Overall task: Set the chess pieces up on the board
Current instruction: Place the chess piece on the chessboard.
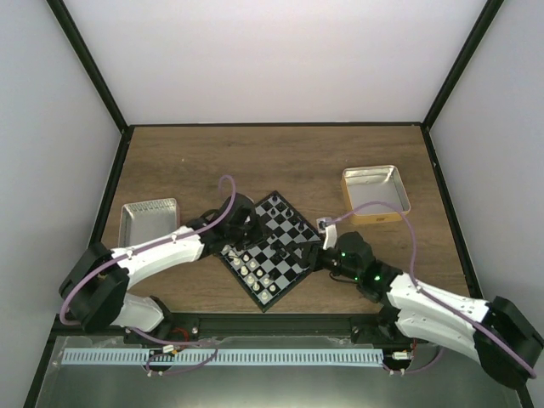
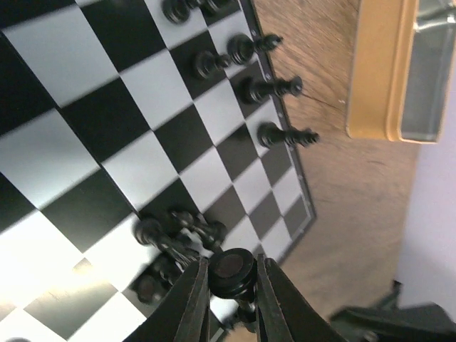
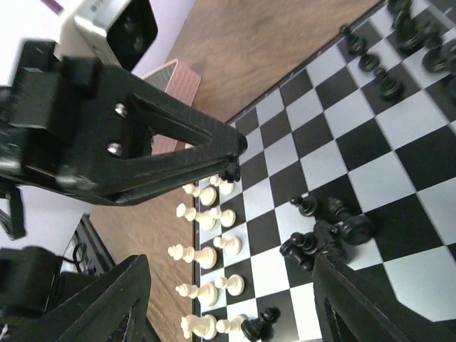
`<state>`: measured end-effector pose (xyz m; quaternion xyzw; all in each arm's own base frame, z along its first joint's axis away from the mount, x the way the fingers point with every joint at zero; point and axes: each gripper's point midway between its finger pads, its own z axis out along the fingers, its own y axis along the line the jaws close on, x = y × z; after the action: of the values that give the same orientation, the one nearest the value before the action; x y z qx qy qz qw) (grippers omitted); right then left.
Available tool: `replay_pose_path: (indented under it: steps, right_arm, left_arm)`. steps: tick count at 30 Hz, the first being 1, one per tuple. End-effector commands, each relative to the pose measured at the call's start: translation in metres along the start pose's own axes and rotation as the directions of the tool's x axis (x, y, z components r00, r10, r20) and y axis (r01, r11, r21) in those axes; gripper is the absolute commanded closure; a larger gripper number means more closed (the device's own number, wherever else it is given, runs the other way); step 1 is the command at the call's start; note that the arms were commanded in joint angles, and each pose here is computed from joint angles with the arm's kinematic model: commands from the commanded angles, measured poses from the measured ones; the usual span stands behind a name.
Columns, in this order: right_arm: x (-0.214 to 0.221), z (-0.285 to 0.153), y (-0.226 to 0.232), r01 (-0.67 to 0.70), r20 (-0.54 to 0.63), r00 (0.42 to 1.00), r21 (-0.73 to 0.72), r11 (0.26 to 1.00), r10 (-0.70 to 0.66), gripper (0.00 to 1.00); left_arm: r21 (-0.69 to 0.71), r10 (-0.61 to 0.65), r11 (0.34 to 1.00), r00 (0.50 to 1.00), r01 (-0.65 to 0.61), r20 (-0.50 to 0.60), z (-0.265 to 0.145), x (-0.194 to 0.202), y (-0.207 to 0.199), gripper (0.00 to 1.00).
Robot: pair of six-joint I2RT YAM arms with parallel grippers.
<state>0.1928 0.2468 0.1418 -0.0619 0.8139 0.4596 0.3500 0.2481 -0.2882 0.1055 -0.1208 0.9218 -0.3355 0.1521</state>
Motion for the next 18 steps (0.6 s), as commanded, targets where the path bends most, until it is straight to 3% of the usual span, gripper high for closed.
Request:
replay_pose_path:
  steps: [1,7,12,18]
  right_arm:
    - [-0.015,0.010,0.042,0.071,-0.004,0.997,-0.162,0.984,-0.072,0.37]
    - [-0.023,0.027,0.043,0.098,-0.017,0.995,-0.136,0.986,-0.102,0.48]
    - [-0.020,0.035,0.038,0.131,-0.043,0.990,-0.109,0.985,-0.136,0.57]
    - [-0.010,0.036,0.032,0.173,-0.087,0.979,-0.100,0.980,-0.182,0.52]
  left_arm:
    - [0.174,-0.113,0.977,0.990,0.127,-0.087,-0.010,0.011,-0.029,0.82]
    - [0.252,-0.183,0.941,0.965,0.227,-0.186,-0.012,0.027,-0.036,0.82]
    - [0.277,-0.207,0.926,0.959,0.256,-0.196,-0.017,0.027,-0.040,0.82]
    - [0.278,-0.222,0.922,0.955,0.271,-0.196,-0.018,0.027,-0.039,0.82]
